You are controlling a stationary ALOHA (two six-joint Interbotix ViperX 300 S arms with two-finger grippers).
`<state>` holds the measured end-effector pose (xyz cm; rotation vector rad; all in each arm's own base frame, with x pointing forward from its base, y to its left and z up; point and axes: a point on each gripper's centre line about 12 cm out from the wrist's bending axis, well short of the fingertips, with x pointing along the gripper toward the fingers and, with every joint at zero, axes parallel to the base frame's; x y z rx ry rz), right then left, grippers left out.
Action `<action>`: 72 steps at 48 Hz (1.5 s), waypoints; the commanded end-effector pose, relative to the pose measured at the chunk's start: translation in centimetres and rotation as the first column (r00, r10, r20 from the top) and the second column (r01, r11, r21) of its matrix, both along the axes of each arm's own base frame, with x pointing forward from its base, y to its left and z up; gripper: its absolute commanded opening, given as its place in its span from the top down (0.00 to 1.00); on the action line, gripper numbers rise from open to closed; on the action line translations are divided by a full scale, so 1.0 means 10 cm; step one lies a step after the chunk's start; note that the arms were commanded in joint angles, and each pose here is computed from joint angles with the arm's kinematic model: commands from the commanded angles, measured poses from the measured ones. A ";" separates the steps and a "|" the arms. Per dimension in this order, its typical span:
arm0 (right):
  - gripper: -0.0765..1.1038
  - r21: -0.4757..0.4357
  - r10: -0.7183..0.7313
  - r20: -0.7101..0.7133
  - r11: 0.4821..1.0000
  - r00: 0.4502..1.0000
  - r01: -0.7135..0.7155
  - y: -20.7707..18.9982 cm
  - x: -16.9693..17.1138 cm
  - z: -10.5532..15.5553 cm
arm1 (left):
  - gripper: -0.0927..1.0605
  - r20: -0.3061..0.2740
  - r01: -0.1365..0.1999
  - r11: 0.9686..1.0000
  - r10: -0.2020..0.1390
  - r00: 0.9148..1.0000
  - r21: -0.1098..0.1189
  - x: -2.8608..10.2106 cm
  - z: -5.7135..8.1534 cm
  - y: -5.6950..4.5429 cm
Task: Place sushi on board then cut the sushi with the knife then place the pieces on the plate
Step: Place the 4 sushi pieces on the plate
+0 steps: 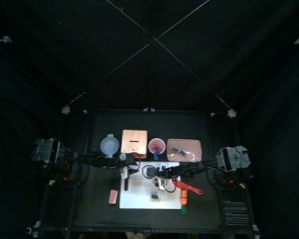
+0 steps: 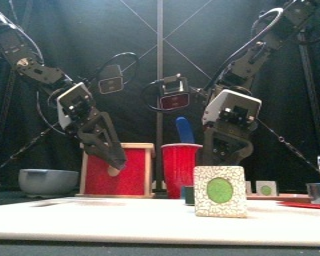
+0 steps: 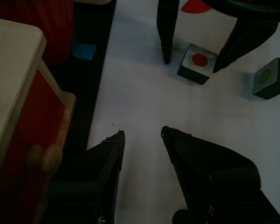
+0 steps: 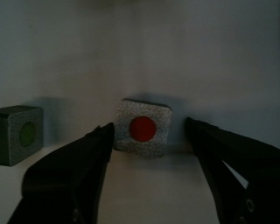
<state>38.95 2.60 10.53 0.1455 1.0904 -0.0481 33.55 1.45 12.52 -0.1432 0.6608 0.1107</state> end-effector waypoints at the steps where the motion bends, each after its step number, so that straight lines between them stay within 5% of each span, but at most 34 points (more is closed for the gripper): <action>1: 0.24 0.008 -0.009 0.046 1.000 0.999 0.009 -0.01 0.05 0.16 | 0.24 0.020 -0.006 1.000 0.006 1.000 0.000 0.03 0.05 0.02; 11: 0.43 0.018 -0.020 0.054 1.000 0.998 0.019 -0.02 -0.09 0.33 | 0.24 0.020 -0.005 1.000 0.005 1.000 0.000 0.04 0.05 0.01; 31: 0.43 0.067 -0.201 0.085 0.978 0.976 0.196 -0.49 -1.00 0.73 | 0.24 0.025 -0.005 1.000 0.005 1.000 0.000 0.05 0.07 0.01; 51: 0.43 -0.083 -0.392 -0.055 0.918 0.918 0.387 -1.14 -1.86 0.64 | 0.24 0.025 -0.011 1.000 0.011 1.000 0.000 0.05 0.07 0.03; 59: 0.40 -0.102 -0.433 -0.056 0.899 0.900 0.426 -1.26 -1.92 0.61 | 0.24 0.026 -0.021 1.000 0.021 0.999 0.000 0.05 0.07 0.07; 72: 0.21 -0.106 -0.475 -0.110 0.879 0.873 0.465 -1.36 -2.04 0.33 | 0.24 0.025 -0.020 1.000 0.020 1.000 0.000 0.05 0.07 0.07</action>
